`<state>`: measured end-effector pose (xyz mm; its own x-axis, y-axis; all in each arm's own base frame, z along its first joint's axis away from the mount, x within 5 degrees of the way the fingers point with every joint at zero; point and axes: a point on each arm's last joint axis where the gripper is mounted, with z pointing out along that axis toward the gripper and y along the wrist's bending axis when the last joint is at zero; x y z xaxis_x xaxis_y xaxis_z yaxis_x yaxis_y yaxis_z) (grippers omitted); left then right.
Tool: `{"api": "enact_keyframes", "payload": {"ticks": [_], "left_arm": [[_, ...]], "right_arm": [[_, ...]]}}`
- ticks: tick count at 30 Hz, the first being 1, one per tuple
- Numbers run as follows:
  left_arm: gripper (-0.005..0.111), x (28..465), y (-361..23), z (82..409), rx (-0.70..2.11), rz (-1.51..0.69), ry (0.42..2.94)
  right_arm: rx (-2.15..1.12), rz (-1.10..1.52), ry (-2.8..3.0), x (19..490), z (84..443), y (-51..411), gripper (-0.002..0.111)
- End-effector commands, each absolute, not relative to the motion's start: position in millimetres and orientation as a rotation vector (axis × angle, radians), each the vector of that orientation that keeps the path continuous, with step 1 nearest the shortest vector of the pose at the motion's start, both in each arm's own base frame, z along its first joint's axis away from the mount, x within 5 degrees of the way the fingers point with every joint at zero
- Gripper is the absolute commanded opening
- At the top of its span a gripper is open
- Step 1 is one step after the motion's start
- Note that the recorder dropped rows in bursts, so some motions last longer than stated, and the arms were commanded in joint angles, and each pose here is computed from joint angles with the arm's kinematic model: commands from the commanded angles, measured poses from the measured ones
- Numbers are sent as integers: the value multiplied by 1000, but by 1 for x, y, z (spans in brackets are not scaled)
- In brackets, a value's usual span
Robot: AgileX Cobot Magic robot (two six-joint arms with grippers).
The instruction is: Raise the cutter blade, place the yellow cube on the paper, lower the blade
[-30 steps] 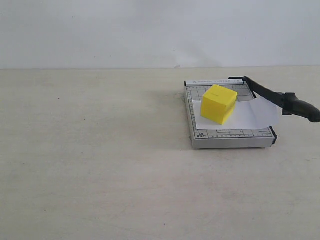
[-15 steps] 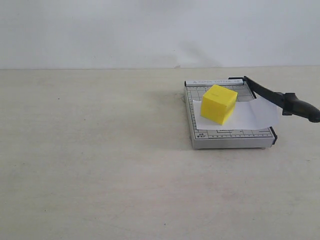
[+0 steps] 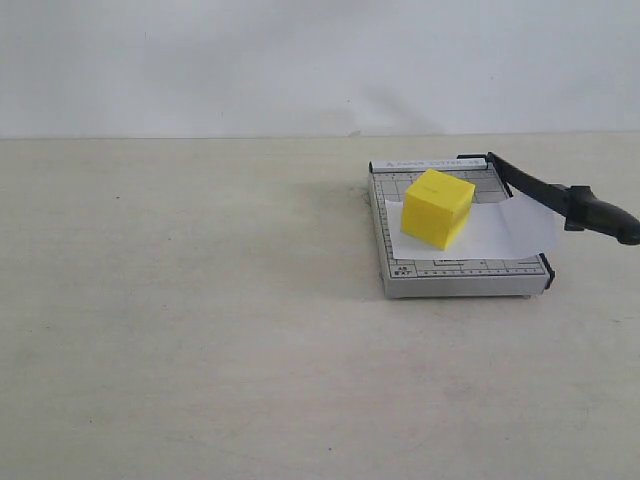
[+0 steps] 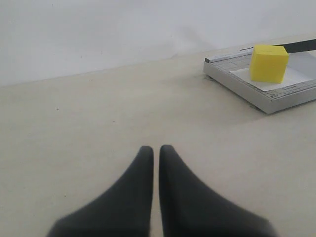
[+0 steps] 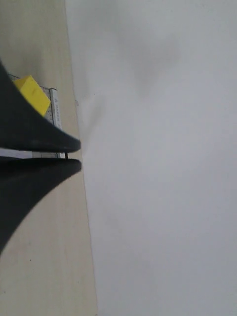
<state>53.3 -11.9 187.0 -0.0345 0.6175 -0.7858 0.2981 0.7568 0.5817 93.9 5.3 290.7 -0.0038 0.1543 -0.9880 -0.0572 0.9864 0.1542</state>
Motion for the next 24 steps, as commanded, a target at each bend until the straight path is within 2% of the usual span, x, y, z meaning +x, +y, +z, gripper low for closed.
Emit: {"api": "enact_keyframes", "payload": {"ticks": [1,3,5,9,12,16,19,24], "left_arm": [[5,53,-12,187,745,313,1614],[5,53,-12,187,745,313,1614],[5,53,-12,187,745,313,1614],[5,53,-12,187,745,313,1614],[5,53,-12,187,745,313,1614],[5,53,-12,187,745,313,1614],[5,53,-12,187,745,313,1614],[5,53,-12,187,745,313,1614]], "right_arm": [[-6,192,1629,104,291,12,39],[-33,163,1668,120,299,12,56],[-127,105,1739,145,306,14,57],[-135,238,1917,196,305,22,57],[-205,171,2106,225,305,20,57],[-193,-9,2398,234,310,6,70],[-237,-36,2472,235,313,5,70],[-226,64,2438,237,320,11,70]]}}
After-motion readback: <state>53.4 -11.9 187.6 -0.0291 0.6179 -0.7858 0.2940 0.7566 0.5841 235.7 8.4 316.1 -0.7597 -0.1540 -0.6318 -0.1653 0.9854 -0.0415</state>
